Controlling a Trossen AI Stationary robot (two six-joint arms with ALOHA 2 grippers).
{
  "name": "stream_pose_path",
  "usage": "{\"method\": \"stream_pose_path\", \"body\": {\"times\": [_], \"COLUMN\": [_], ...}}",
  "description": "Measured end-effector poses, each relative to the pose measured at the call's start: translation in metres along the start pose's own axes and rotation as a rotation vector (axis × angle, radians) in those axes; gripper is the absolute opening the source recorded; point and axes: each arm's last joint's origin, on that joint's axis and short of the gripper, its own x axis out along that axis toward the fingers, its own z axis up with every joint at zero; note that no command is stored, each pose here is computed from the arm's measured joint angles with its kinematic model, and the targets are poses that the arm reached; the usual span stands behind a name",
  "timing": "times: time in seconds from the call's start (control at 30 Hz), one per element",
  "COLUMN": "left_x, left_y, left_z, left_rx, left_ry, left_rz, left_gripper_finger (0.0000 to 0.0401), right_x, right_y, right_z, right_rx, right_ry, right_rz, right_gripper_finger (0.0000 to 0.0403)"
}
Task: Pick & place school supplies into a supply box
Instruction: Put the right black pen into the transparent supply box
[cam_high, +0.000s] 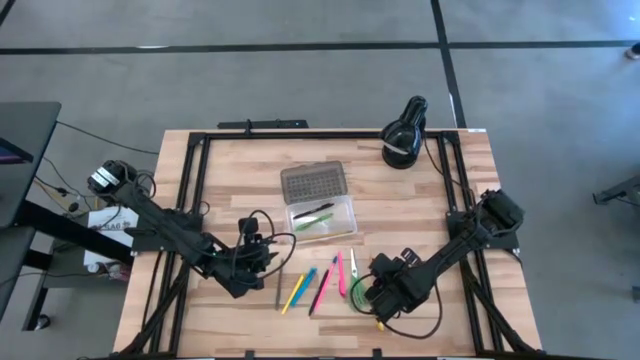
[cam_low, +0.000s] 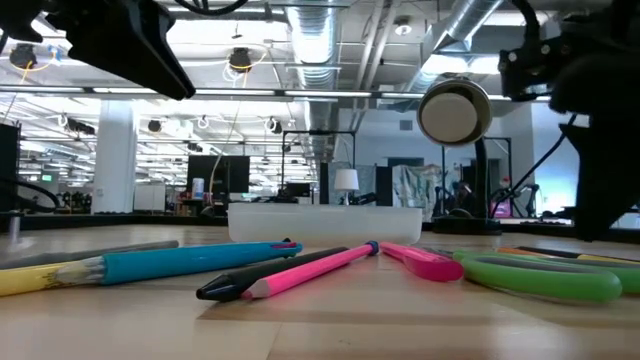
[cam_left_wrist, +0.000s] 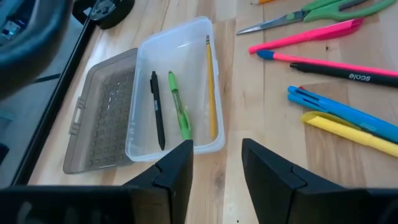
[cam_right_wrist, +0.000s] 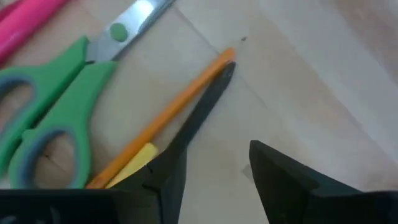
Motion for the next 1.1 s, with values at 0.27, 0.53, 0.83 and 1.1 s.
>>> {"method": "stream_pose_path", "body": {"times": [0.27,0.53,0.83,1.1], "left_x": [0.000,0.000,0.000,0.000], "left_y": [0.000,0.000,0.000,0.000], "left_z": [0.001,0.000,0.000,0.000], "left_rx": [-0.007,-0.006,-0.006,-0.006], "left_ry": [-0.004,-0.003,-0.003,-0.003], "left_rz": [-0.001,-0.001,-0.001,-0.001], "left_gripper_finger": [0.0133,0.0133,0.0133,0.0133], "right_x": [0.006,0.007,0.013,0.020], "right_y": [0.000,0.001,0.004,0.008], "right_z": [-0.002,-0.002,-0.004,-0.010], "right_rx": [0.008,-0.001,-0.012,-0.030], "right_ry": [-0.008,-0.011,0.028,0.079], "right_rz": [0.029,0.047,0.049,0.030], "right_gripper_finger": [0.0162,0.0155,0.0148,0.0147]}}
